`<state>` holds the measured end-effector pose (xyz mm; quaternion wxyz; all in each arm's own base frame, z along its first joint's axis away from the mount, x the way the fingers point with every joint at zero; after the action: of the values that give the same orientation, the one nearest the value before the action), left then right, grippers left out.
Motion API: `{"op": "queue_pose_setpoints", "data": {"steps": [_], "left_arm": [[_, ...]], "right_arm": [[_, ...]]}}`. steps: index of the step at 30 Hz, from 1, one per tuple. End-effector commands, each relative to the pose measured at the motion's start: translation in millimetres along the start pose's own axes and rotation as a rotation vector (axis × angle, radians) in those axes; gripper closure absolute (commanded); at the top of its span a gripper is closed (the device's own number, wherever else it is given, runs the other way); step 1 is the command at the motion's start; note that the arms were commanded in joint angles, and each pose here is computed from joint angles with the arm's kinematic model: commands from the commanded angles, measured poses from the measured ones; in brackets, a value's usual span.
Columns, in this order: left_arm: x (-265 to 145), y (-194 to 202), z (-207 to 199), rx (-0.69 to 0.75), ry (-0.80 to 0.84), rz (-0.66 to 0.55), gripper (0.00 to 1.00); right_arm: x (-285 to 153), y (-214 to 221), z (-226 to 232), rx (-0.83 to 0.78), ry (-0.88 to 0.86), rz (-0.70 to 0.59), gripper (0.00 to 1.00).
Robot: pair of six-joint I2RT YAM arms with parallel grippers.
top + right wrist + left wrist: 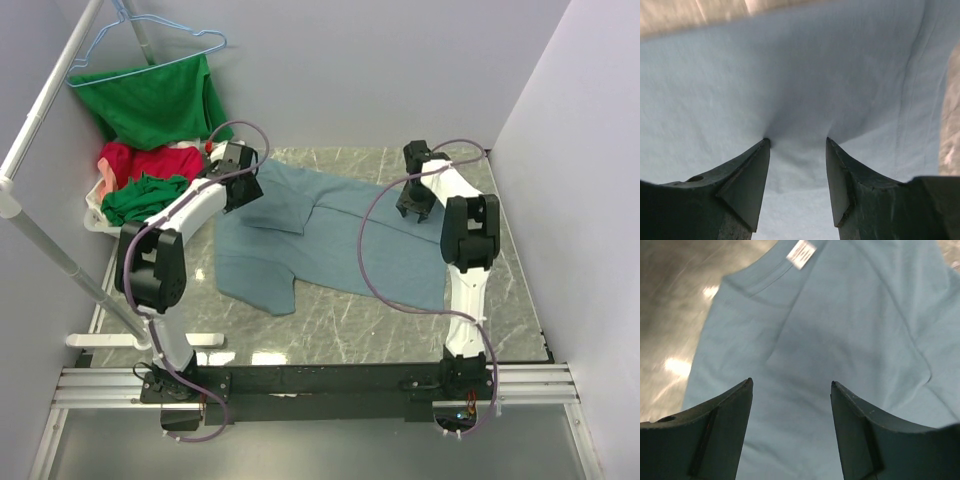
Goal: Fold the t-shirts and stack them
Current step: Fold the tshirt
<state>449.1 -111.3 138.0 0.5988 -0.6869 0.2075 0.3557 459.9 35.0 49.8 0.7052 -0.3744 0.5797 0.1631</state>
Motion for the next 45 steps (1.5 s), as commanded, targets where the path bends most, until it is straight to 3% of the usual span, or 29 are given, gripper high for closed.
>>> {"op": "queue_pose_setpoints", "data": {"steps": [1, 15, 23, 29, 31, 36, 41, 45], "left_arm": [[-27, 14, 12, -0.042, -0.058, 0.019, 0.32], [-63, 72, 36, -0.056, -0.084, 0.12, 0.31], [-86, 89, 49, -0.072, -0.063, 0.13, 0.31], [-92, 92, 53, -0.073, -0.055, 0.111, 0.31], [-91, 95, 53, -0.071, -0.053, 0.117, 0.31], [-91, 98, 49, -0.069, -0.037, 0.116, 0.31], [-88, 100, 48, -0.065, -0.042, 0.116, 0.31], [-88, 102, 51, -0.072, -0.065, 0.111, 0.31]], "right_arm": [[3, -22, -7, -0.004, 0.095, -0.019, 0.44], [26, -67, 30, 0.107, -0.037, -0.03, 0.41], [20, -115, 29, 0.161, -0.137, -0.138, 0.38], [-32, -119, 33, 0.141, -0.273, -0.277, 0.38], [-71, -126, 28, 0.146, -0.315, -0.359, 0.33], [-100, -77, 35, 0.046, -0.303, -0.354, 0.32], [-85, -15, 24, -0.007, -0.266, -0.197, 0.31], [-77, 31, 16, -0.07, -0.255, -0.156, 0.05]]}}
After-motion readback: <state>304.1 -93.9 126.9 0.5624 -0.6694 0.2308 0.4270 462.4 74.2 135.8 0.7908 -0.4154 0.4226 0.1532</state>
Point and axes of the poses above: each gripper's point midway between its finger pads, its own x axis out along the fingers, its own z axis along the line the jaws close on, y = z × x, the point moved 3 cm from there along -x, back along the fingers, and after that the axes turned 15 degrees about x, right-handed, at the moved point
